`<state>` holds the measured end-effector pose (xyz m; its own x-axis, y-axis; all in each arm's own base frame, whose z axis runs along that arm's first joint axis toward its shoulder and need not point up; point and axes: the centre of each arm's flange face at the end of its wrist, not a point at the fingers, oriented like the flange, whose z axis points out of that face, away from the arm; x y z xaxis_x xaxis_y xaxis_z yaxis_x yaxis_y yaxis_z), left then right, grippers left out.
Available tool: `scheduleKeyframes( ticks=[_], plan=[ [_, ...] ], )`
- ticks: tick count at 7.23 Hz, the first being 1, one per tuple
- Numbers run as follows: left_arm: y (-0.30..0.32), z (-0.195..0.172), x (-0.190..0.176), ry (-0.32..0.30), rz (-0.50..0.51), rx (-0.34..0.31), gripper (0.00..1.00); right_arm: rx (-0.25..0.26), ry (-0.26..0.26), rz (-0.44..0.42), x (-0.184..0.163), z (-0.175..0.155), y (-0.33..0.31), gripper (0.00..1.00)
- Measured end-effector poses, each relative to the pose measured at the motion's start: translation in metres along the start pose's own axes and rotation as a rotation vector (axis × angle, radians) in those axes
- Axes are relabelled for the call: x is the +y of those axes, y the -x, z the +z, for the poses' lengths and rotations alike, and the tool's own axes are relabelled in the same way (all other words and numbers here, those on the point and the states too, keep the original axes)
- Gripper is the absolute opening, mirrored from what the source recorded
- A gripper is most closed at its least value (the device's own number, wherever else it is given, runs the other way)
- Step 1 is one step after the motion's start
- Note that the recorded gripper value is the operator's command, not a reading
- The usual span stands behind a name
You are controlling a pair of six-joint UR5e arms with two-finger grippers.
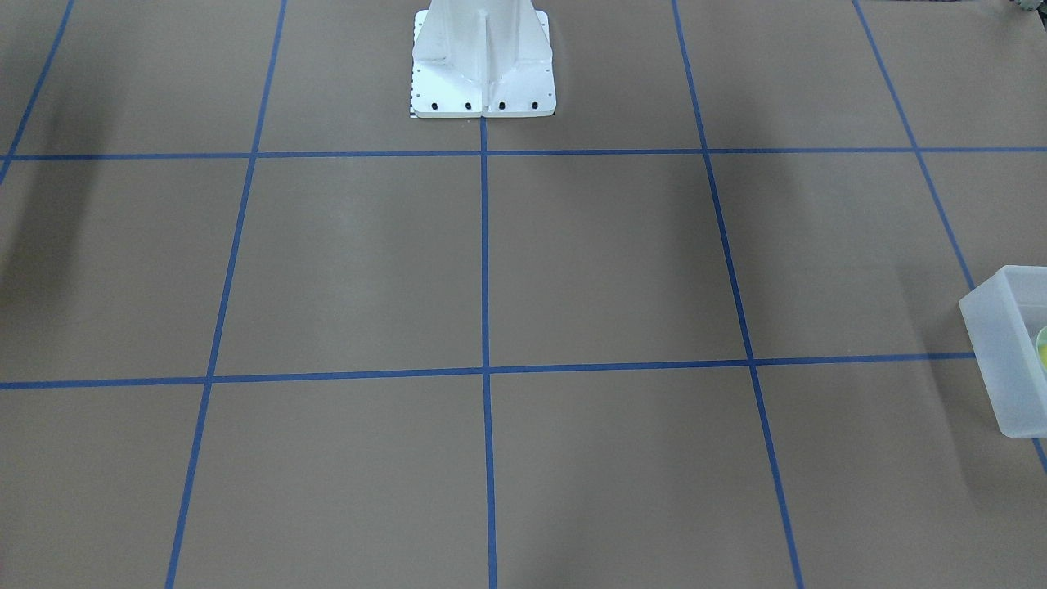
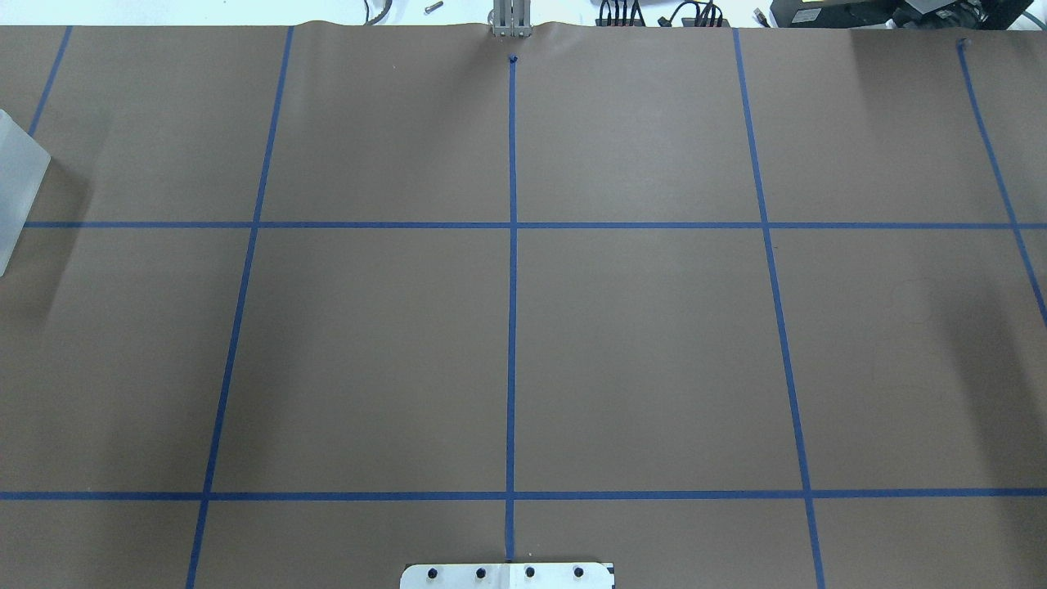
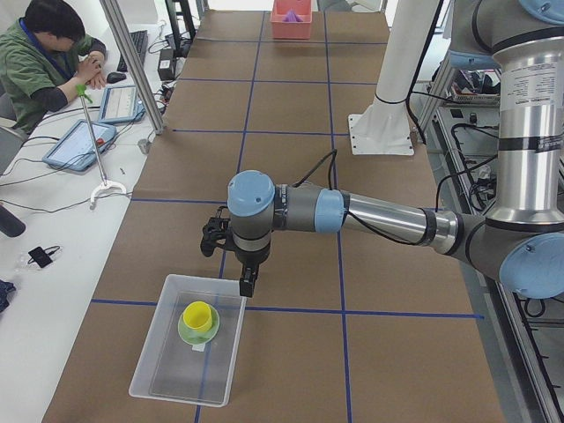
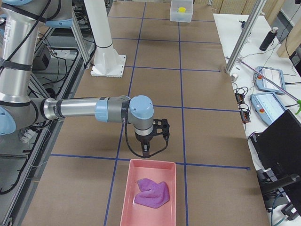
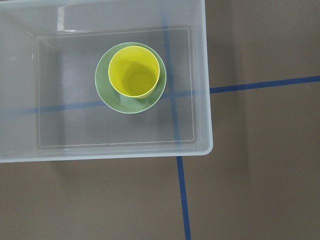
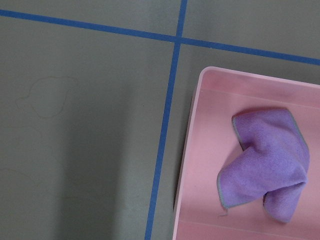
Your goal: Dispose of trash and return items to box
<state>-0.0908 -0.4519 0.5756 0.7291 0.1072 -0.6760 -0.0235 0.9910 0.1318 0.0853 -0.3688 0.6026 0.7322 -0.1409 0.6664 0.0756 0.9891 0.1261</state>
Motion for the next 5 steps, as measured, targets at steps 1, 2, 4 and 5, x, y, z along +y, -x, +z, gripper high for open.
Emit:
scheduleKeyframes(
  ticks=[1,2,4,5],
  plan=[
    [0.0004,0.0004,0.0001,0.001,-0.001,0.0,0.98,0.0,-0.002,-0.002,-0.0001,-0.0006,0.0005,1.0],
    [0.0007,0.0008,0.0,0.002,-0.002,0.001,0.98,0.0,-0.003,-0.003,-0.0003,-0.0011,0.001,1.0],
    [0.001,0.0012,-0.0004,0.002,-0.002,0.002,0.98,0.001,-0.005,-0.006,-0.0008,-0.0021,0.0024,1.0],
    [0.0012,0.0013,-0.0005,0.002,-0.002,0.001,0.98,0.001,-0.006,-0.006,-0.0009,-0.0025,0.0027,1.0]
  ],
)
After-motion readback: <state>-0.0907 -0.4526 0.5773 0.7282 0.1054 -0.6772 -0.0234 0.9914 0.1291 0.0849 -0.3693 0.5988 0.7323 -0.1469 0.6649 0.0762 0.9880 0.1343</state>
